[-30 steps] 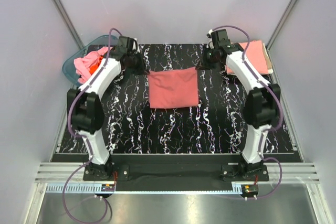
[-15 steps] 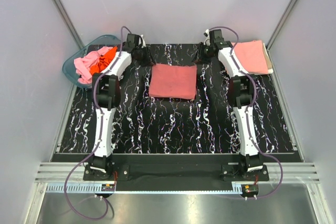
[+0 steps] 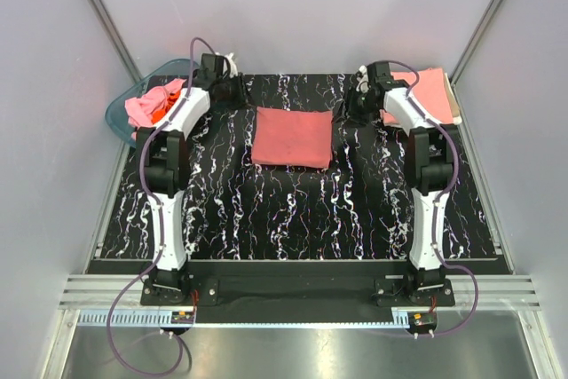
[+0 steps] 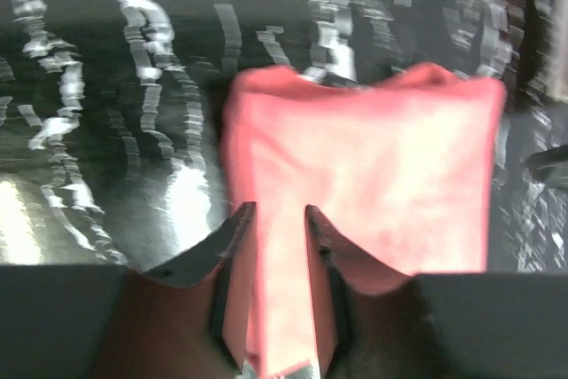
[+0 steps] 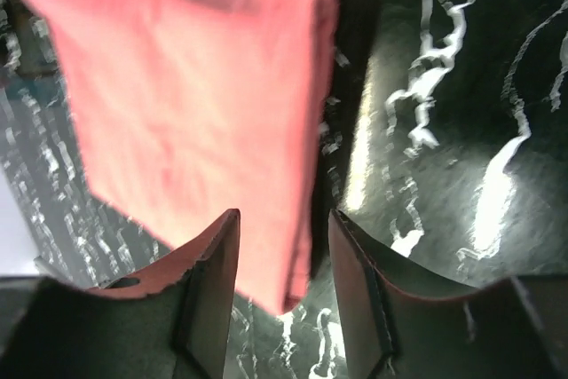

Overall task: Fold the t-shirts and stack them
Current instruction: Fold the tshirt

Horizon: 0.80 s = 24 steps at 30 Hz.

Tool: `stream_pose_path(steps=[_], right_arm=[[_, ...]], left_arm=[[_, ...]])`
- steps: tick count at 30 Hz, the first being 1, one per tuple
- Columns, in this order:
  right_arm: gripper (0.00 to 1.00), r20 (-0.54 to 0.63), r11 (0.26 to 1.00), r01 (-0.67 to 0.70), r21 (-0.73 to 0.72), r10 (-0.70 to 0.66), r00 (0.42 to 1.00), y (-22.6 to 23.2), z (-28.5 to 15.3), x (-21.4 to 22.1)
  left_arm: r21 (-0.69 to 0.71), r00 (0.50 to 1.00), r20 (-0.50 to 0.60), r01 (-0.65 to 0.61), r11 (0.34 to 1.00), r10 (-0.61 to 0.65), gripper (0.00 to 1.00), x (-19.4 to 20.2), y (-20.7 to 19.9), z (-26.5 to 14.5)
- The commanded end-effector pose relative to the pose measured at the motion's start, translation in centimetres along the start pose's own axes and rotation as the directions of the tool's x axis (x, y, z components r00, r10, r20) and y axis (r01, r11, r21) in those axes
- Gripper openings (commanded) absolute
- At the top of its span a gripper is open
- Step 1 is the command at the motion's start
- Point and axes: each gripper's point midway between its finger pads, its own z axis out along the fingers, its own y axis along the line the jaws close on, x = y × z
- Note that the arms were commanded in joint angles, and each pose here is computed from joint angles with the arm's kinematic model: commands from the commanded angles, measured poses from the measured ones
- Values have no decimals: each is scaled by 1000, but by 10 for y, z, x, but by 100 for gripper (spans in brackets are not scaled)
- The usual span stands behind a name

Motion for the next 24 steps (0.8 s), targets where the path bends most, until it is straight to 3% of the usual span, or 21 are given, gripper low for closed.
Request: stream_pose_path(steps=[1,8,16,21,24], right_arm=[[52,107,987,101,-123,-88,990,39,-25,-20],[28,104,978,159,-136,-146,984,29,10,-35],[17,148,962,202,-184,-176,973,24,57,-70],[16,193,960,207,-191,-170,966,20,80,-90],[26,219,959,212,-189,-169,961,27,70,-98]], left_arm=[[152,989,77,-135,979,125,29,-16,-51,-15],[219,988,15,-154,963,154,27,1,-56,30],[144,991,27,-132,981,129,30,-8,-15,81],[97,996,46,-77,992,73,31,-15,9,94],[98,997,54,-62,993,57,31,-19,9,90]])
